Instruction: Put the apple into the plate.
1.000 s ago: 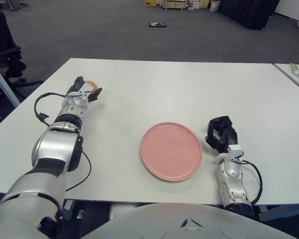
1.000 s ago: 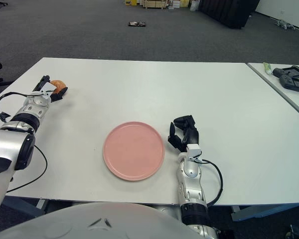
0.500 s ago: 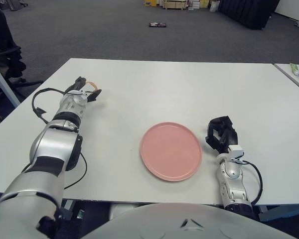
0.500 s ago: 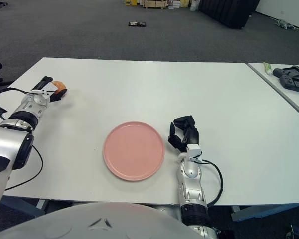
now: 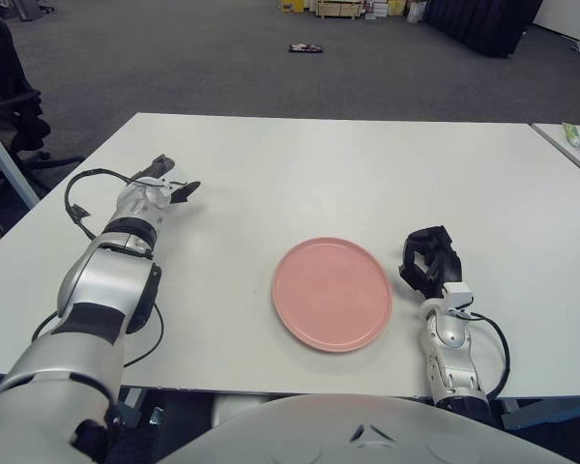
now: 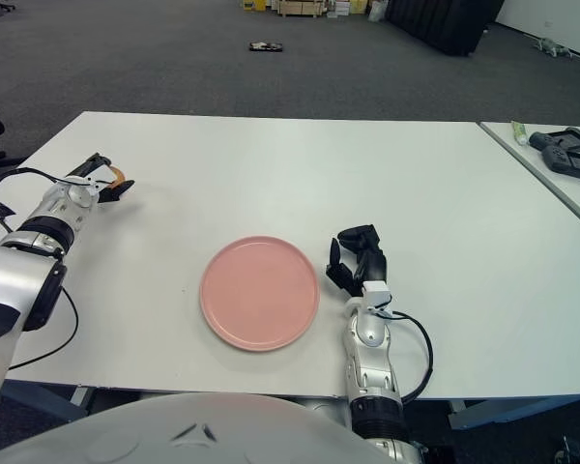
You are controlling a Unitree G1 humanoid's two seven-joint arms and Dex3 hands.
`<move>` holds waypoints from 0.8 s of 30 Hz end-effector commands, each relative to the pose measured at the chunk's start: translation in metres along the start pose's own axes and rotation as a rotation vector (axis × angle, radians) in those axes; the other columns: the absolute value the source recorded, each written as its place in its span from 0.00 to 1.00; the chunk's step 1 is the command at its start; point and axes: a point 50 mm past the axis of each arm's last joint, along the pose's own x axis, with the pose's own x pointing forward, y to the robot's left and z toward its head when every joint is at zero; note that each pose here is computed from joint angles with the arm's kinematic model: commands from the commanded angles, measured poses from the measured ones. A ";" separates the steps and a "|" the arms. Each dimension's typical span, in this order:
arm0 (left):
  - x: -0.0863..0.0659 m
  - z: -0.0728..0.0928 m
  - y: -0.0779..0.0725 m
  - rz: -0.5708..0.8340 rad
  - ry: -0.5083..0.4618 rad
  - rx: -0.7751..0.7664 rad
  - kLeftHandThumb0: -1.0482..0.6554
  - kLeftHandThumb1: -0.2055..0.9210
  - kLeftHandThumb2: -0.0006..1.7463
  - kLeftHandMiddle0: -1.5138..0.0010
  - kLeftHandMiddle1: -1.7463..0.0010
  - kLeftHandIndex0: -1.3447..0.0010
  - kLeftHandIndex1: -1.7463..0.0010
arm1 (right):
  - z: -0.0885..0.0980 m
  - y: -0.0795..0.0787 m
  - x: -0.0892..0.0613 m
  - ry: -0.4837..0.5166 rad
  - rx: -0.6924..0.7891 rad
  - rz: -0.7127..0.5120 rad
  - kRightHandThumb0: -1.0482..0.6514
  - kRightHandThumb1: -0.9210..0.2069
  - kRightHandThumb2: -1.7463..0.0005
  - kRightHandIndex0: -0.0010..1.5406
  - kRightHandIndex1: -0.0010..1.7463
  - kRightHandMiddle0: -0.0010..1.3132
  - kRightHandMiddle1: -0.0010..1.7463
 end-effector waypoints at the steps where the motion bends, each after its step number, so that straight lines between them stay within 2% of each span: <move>1: 0.001 0.003 0.008 -0.011 -0.017 0.044 0.04 1.00 0.31 1.00 0.66 1.00 0.43 | -0.018 -0.007 -0.010 0.114 -0.019 -0.031 0.39 0.22 0.50 0.36 0.76 0.26 1.00; 2: 0.001 0.003 0.007 -0.022 -0.029 0.052 0.04 1.00 0.32 0.99 0.61 1.00 0.39 | -0.018 -0.007 -0.010 0.115 -0.019 -0.030 0.39 0.22 0.50 0.36 0.76 0.26 1.00; 4: 0.000 0.004 0.006 -0.037 -0.050 0.063 0.05 1.00 0.32 0.95 0.45 0.97 0.25 | -0.018 -0.007 -0.010 0.116 -0.021 -0.027 0.39 0.21 0.51 0.35 0.75 0.25 1.00; 5: 0.000 0.004 0.006 -0.041 -0.057 0.065 0.06 1.00 0.33 0.90 0.38 0.92 0.17 | -0.018 -0.007 -0.010 0.116 -0.021 -0.025 0.39 0.21 0.51 0.35 0.75 0.25 1.00; 8: 0.000 0.004 0.005 -0.051 -0.073 0.069 0.09 0.97 0.35 0.83 0.28 0.83 0.07 | -0.018 -0.007 -0.009 0.116 -0.022 -0.021 0.39 0.21 0.51 0.35 0.75 0.25 1.00; 14: 0.000 0.006 0.006 -0.066 -0.093 0.087 0.12 0.93 0.38 0.76 0.17 0.74 0.01 | -0.019 -0.007 -0.009 0.112 -0.028 -0.019 0.39 0.21 0.51 0.35 0.75 0.25 1.00; 15: 0.000 0.007 0.006 -0.068 -0.097 0.093 0.13 0.92 0.39 0.70 0.12 0.70 0.00 | -0.018 -0.007 -0.009 0.112 -0.029 -0.020 0.39 0.21 0.51 0.35 0.75 0.25 1.00; 17: 0.000 0.007 0.006 -0.078 -0.103 0.110 0.13 0.92 0.40 0.66 0.08 0.67 0.00 | -0.018 -0.006 -0.009 0.114 -0.029 -0.022 0.39 0.20 0.52 0.35 0.75 0.25 1.00; 24: 0.000 0.009 0.007 -0.117 -0.118 0.142 0.15 0.93 0.41 0.58 0.02 0.59 0.00 | -0.018 -0.006 -0.008 0.127 -0.027 -0.027 0.39 0.20 0.51 0.35 0.75 0.25 1.00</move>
